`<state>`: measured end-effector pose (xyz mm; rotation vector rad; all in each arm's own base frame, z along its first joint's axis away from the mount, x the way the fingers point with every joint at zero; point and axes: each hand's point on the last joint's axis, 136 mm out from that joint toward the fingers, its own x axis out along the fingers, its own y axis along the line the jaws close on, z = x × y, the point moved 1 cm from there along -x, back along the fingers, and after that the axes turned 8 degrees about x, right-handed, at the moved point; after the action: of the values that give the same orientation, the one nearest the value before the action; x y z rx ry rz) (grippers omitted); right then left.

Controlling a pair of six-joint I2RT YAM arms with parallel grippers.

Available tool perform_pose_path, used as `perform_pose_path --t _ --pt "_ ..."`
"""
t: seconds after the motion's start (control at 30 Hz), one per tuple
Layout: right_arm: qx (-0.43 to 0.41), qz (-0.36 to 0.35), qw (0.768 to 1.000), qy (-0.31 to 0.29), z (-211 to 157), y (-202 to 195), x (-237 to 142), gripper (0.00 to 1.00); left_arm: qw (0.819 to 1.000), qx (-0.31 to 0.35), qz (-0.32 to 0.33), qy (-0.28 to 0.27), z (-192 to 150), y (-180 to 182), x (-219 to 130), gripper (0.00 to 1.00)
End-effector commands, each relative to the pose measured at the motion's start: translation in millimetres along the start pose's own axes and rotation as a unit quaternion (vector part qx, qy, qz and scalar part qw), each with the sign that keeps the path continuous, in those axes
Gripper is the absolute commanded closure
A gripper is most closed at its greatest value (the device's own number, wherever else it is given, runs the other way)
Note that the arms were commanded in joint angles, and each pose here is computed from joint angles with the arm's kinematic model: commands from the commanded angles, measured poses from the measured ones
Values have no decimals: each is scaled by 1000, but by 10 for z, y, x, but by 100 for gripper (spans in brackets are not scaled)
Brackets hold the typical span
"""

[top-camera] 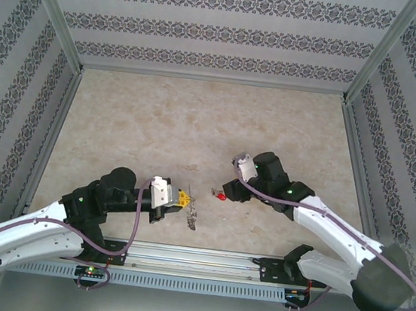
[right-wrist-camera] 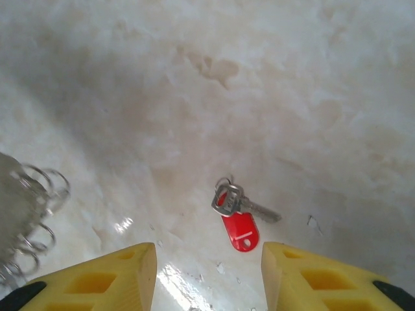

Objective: Put the keys on the keyring

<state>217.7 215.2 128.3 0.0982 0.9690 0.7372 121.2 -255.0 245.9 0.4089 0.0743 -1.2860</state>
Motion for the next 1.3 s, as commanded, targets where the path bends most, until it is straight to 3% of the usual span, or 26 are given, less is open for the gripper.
perform_pose_path --t 0.0,0.43,1.27 --pt "-4 -3 1000 17 58 48 83 55 999 -4 19 -31 142 72 -24 100" --pt "-33 -38 994 97 -29 -25 590 60 998 -17 49 -24 118 138 -118 100" --pt "-73 -62 983 155 -116 -37 979 64 997 -22 67 -28 139 180 -187 100"
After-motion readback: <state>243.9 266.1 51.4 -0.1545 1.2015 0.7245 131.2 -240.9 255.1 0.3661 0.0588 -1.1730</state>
